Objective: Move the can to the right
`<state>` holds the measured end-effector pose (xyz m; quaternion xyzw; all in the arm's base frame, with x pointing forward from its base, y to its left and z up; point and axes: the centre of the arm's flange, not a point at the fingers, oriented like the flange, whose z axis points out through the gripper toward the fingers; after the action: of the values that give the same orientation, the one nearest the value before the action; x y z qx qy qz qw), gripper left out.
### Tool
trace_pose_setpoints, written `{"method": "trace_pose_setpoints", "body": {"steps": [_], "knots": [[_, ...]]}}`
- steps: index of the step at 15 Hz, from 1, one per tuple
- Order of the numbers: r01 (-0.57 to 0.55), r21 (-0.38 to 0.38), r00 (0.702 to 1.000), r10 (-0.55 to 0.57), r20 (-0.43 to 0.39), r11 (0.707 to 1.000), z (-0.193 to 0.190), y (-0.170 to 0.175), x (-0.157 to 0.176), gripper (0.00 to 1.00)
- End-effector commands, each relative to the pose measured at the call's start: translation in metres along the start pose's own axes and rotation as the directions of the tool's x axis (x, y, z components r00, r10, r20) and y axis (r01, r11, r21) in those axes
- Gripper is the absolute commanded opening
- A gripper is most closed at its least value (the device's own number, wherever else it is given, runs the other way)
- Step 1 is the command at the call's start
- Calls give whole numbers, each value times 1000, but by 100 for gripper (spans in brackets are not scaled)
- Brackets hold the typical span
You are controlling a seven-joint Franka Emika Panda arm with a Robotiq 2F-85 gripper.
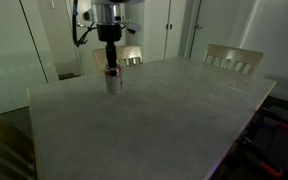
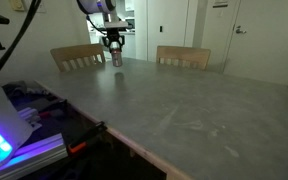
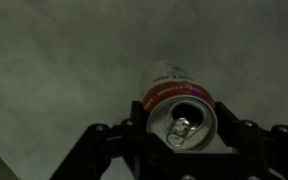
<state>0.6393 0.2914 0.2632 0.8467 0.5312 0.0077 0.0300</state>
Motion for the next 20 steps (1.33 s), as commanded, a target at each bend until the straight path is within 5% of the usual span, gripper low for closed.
{"method": "trace_pose_setpoints", "body": {"steps": [1,9,14,20], "knots": [[-39,-3,999,39,27,999,-13,53,-44,46],[-228,15,974,227,13,974,1,142,-153,46],[-400,61,916,401,-8,915,17,157,-193,46],[-472,67,881,469,60,879,48,151,-212,46]]}}
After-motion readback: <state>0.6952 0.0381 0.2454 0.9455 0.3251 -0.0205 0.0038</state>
